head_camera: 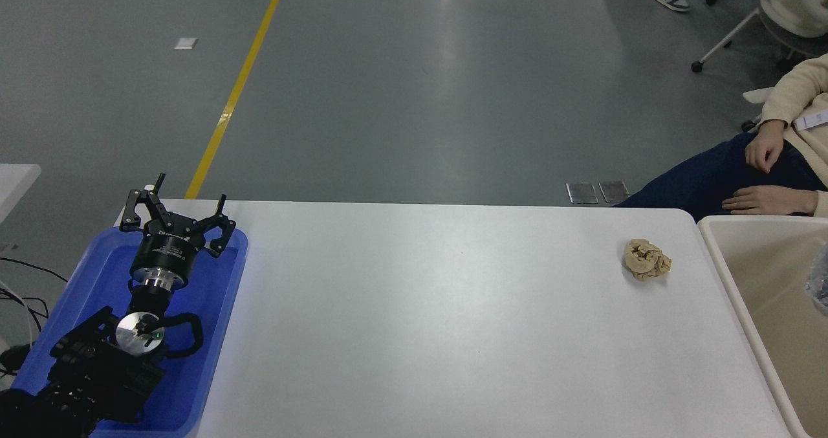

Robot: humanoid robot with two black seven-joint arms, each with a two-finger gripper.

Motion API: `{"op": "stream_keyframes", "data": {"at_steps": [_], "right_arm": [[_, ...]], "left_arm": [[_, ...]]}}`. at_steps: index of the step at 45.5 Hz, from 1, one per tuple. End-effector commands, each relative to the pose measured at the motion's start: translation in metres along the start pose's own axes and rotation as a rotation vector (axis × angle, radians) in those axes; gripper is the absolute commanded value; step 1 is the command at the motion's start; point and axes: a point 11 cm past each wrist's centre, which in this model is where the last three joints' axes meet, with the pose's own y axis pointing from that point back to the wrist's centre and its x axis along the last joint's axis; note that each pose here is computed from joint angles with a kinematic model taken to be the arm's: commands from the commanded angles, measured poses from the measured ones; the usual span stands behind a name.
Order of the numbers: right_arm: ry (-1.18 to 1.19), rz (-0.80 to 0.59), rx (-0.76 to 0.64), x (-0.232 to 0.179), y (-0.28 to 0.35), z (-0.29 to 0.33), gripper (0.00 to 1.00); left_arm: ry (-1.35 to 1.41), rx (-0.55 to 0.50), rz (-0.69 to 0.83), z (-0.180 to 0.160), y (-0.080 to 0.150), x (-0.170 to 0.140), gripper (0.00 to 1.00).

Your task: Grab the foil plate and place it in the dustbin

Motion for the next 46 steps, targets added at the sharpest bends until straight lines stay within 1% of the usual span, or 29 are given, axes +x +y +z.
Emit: {"op": "stream_keyframes", "data": {"at_steps": [1,12,24,36,37,39,40,41,44,46], "right_arm": [[0.022,0.112,-0.061,-0.022,-0.021,0.01,0.0],[0.043,0.197,-0.056,-0.022,-0.025,0.004,0.0],[0.038,0.28,-0.037,-0.041,-0.033,-0.006,0.0],[0.031,0.289,-0.037,-0.04,-0.032,-0.006,0.0],[0.031,0.292,-0.037,-0.04,-0.032,-0.006,0.05],[0.032,0.303,-0.036,-0.038,-0.032,-0.006,0.34],[0.032,0.314,-0.037,-0.037,-0.031,-0.006,0.46],[0.034,0.326,-0.036,-0.036,-0.031,-0.006,0.56],[0.036,0.372,-0.037,-0.031,-0.029,-0.005,0.81],[0.037,0.397,-0.035,-0.029,-0.028,-0.006,0.91]], "left_arm": [[0.0,0.001,0.0,0.0,0.0,0.0,1.0],[-0.001,0.001,0.001,0.0,0.0,0.0,1.0],[0.001,-0.002,0.0,0.0,0.0,0.0,1.0],[0.001,0.0,0.0,0.0,0.0,0.0,1.0],[0.0,-0.001,0.0,0.0,0.0,0.0,1.0],[0.001,-0.002,0.0,0.0,0.0,0.0,1.0],[0.0,0.001,0.0,0.0,0.0,0.0,1.0],[-0.001,-0.001,0.001,0.0,0.0,0.0,1.0],[-0.001,-0.001,0.001,0.0,0.0,0.0,1.0],[-0.001,0.001,0.001,0.0,0.0,0.0,1.0]]}}
